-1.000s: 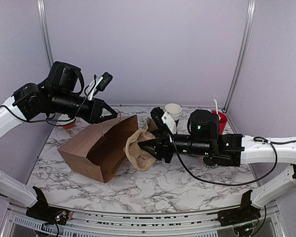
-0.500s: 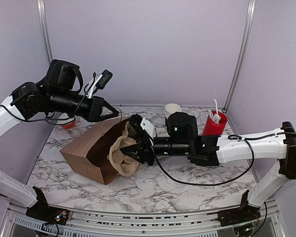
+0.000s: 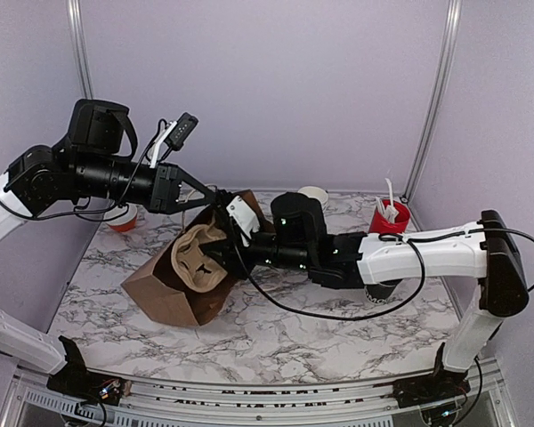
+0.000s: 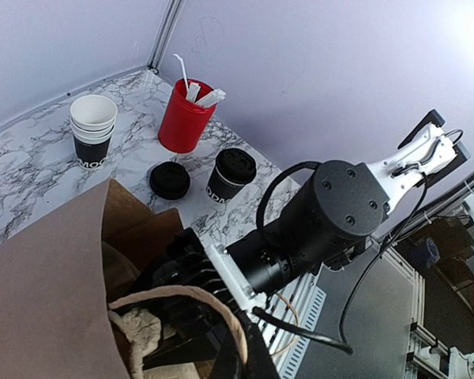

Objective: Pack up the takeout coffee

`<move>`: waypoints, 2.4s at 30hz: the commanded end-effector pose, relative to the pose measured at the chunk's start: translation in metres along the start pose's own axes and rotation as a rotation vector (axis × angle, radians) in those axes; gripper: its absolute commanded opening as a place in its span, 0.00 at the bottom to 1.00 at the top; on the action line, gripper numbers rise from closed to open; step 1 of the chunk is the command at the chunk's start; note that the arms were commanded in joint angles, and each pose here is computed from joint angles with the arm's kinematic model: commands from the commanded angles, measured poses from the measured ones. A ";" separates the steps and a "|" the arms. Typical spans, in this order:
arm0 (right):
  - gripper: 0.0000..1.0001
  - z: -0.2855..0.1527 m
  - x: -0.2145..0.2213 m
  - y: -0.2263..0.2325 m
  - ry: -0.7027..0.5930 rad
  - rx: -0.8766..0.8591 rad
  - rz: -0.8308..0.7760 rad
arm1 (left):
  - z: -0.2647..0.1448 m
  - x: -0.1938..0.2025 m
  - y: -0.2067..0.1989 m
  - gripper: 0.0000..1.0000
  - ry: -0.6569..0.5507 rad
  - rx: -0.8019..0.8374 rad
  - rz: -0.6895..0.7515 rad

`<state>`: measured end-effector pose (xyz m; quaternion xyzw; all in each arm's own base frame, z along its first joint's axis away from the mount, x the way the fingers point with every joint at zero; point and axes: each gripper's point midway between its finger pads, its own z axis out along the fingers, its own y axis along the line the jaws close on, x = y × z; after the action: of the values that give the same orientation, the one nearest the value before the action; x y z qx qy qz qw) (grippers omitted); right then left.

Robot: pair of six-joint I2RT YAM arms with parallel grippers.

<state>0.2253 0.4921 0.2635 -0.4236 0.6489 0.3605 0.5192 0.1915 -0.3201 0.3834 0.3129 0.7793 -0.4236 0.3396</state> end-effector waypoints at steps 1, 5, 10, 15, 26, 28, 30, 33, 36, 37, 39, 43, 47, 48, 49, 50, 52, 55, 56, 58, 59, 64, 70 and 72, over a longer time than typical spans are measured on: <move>0.39 0.008 -0.004 -0.018 0.040 0.100 -0.027 | -0.027 -0.042 -0.028 0.00 -0.170 0.070 -0.010; 0.39 0.005 0.006 -0.023 0.063 0.125 -0.019 | -0.038 -0.061 -0.023 0.00 -0.282 0.025 -0.059; 0.39 0.003 0.016 -0.025 0.086 0.138 -0.008 | -0.053 -0.078 -0.013 0.00 -0.386 -0.048 -0.091; 0.40 0.003 0.021 -0.024 0.112 0.130 -0.010 | -0.049 -0.078 -0.020 0.00 -0.380 0.001 -0.094; 0.40 0.008 0.010 -0.030 0.226 0.158 -0.055 | -0.016 -0.069 -0.069 0.00 -0.282 0.292 -0.132; 0.41 0.010 0.013 -0.033 0.260 0.166 -0.055 | -0.016 -0.072 -0.080 0.00 -0.289 0.337 -0.141; 0.41 0.011 0.013 -0.034 0.291 0.173 -0.055 | -0.019 -0.075 -0.088 0.00 -0.308 0.387 -0.152; 0.41 0.010 0.011 -0.034 0.332 0.176 -0.056 | -0.026 -0.082 -0.091 0.00 -0.352 0.403 -0.161; 0.46 0.005 0.004 -0.035 0.358 0.178 -0.060 | -0.031 -0.087 -0.086 0.00 -0.386 0.375 -0.169; 0.46 0.004 0.003 -0.035 0.374 0.179 -0.063 | -0.032 -0.088 -0.084 0.00 -0.397 0.364 -0.174; 0.49 0.001 0.000 -0.034 0.400 0.180 -0.071 | -0.034 -0.090 -0.079 0.00 -0.419 0.338 -0.189; 0.57 -0.007 -0.009 -0.036 0.423 0.186 -0.087 | -0.037 -0.092 -0.067 0.00 -0.459 0.281 -0.214; 0.71 -0.016 -0.023 -0.035 0.396 0.193 -0.096 | -0.039 -0.092 -0.043 0.00 -0.489 0.157 -0.251; 0.74 -0.019 -0.028 -0.035 0.386 0.193 -0.098 | -0.040 -0.090 -0.034 0.00 -0.494 0.119 -0.267; 0.77 -0.020 -0.031 -0.035 0.378 0.195 -0.099 | -0.041 -0.090 -0.023 0.00 -0.509 0.066 -0.289; 0.79 -0.022 -0.034 -0.035 0.372 0.194 -0.100 | -0.042 -0.088 -0.014 0.00 -0.512 0.026 -0.309; 0.83 -0.025 -0.040 -0.034 0.357 0.191 -0.103 | -0.044 -0.085 0.003 0.00 -0.520 -0.040 -0.342; 0.87 -0.028 -0.047 -0.032 0.341 0.183 -0.108 | -0.048 -0.080 0.024 0.00 -0.527 -0.110 -0.384; 0.88 -0.029 -0.050 -0.031 0.336 0.180 -0.110 | -0.049 -0.077 0.031 0.00 -0.527 -0.132 -0.400; 0.91 -0.031 -0.053 -0.030 0.329 0.179 -0.110 | -0.049 -0.073 0.042 0.00 -0.525 -0.151 -0.428; 0.92 -0.031 -0.053 -0.030 0.332 0.179 -0.111 | -0.049 -0.071 0.046 0.00 -0.524 -0.155 -0.443; 0.94 -0.030 -0.053 -0.028 0.343 0.167 -0.121 | -0.045 -0.064 0.059 0.00 -0.517 -0.160 -0.473; 0.98 -0.031 -0.061 -0.021 0.315 0.133 -0.108 | -0.041 -0.052 0.071 0.00 -0.504 -0.171 -0.505; 0.99 -0.030 -0.063 -0.019 0.304 0.120 -0.102 | -0.040 -0.048 0.074 0.00 -0.498 -0.173 -0.512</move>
<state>0.2474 0.4665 0.2943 -0.4767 0.7404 0.1917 0.4334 0.2697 -0.2692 0.3956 -0.0288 0.7726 -0.4749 0.4203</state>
